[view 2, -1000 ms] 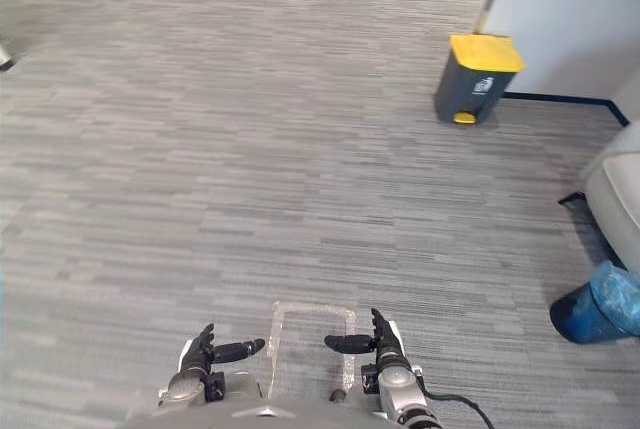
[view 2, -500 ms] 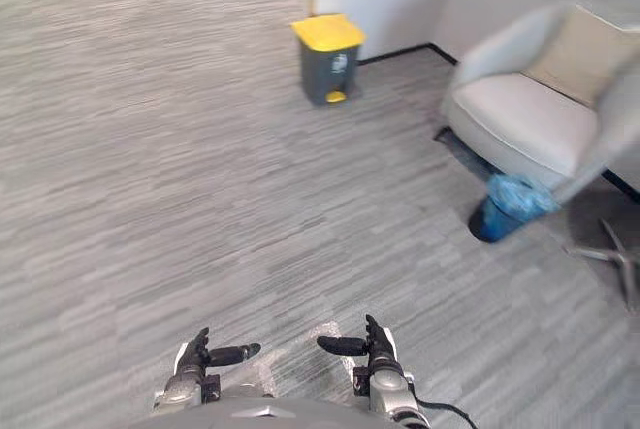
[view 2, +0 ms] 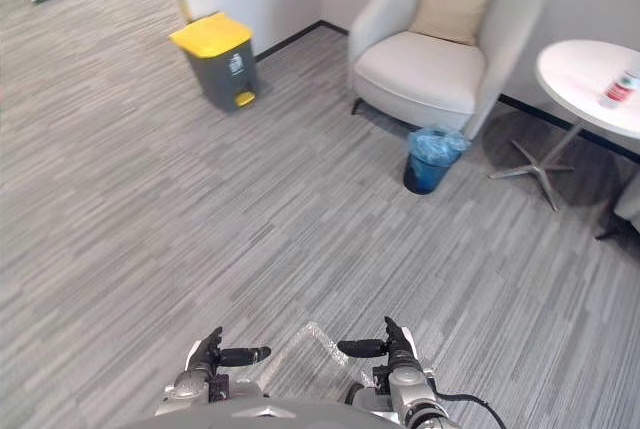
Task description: Organize the slippers on the shoe rack
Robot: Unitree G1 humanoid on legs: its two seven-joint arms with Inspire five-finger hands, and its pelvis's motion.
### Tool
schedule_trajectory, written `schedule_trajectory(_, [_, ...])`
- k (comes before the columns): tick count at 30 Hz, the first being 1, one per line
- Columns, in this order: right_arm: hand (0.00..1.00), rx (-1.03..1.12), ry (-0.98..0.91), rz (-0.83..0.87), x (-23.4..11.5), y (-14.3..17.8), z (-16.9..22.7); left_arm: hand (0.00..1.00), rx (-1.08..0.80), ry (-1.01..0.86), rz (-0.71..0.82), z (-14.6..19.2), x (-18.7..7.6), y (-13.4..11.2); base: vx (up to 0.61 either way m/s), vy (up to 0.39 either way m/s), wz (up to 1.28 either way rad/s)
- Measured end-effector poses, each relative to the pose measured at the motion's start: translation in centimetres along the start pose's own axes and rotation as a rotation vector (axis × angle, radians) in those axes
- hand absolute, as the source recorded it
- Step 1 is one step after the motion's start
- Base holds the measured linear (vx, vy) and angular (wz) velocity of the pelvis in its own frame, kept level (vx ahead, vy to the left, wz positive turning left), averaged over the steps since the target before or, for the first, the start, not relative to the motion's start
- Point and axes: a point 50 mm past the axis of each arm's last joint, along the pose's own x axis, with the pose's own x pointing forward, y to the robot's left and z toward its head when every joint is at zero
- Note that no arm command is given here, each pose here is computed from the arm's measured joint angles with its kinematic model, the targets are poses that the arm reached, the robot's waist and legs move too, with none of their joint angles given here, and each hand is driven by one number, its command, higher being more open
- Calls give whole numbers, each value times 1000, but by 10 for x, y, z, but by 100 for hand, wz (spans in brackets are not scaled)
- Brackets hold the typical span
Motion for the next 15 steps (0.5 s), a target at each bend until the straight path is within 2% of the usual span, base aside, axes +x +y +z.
schedule_trajectory(4, [100,54,34,-46,-1,-8,-9,100,-16,-49,13,11,1,3,99,209,-149])
schedule_trajectory(7, [100,70,41,-80,-1,-20,-12,100,-52,-30,-4,6,-1,-6,141,255,-132])
schedule_trajectory(10, [100,91,36,-57,-5,-8,-17,100,-38,-30,12,6,0,3,203,172,-73])
schedule_trajectory(15, [100,117,50,-61,-7,-7,-22,100,-34,-10,14,1,-1,4,195,59,-36])
